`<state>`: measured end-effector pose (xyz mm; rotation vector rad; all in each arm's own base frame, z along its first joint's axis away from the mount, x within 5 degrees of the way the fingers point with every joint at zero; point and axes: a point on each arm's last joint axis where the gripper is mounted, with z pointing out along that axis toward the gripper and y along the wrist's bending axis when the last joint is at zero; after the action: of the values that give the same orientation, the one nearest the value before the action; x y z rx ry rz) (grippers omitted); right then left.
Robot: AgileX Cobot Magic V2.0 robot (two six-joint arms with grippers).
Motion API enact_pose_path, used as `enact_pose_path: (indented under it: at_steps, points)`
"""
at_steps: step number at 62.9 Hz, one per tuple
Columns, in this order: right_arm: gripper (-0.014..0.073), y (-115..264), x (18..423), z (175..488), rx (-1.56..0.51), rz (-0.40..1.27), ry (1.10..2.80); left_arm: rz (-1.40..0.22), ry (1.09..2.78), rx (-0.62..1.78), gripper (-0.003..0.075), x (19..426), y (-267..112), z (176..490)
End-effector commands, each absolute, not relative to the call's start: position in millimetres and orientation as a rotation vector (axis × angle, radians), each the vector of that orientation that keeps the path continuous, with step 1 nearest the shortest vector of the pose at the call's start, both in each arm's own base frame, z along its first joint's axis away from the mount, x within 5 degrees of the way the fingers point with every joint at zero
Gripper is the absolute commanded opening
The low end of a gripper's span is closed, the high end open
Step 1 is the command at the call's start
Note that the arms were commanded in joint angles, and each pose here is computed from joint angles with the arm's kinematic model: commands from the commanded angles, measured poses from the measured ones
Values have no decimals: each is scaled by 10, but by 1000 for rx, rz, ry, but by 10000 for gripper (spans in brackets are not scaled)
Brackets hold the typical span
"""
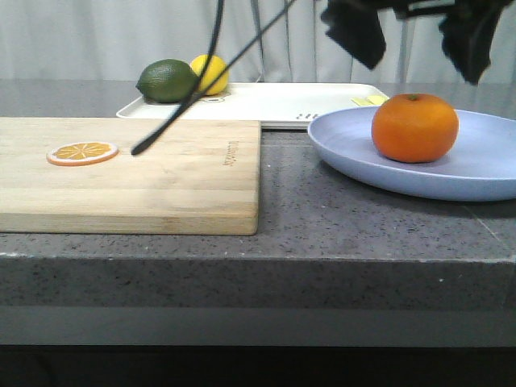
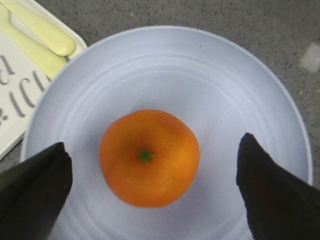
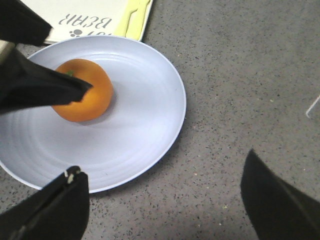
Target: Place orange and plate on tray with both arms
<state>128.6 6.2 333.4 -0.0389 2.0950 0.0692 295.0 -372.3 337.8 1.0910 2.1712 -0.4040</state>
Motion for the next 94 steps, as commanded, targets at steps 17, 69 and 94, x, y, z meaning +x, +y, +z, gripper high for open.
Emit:
enact_pose_path:
  at_steps: [17,69,94]
  points:
    - [623,55,1319,3493,-42,54,1997,-447,2056,905,578,2530,-2718,4307]
    - [623,104,1379,3151,-26,141,2272,-338,2079,627,564,1334,-885,3838]
    - [623,-246,2139,3241,194,125,2553,-341,2068,624,564,1292,-858,3838]
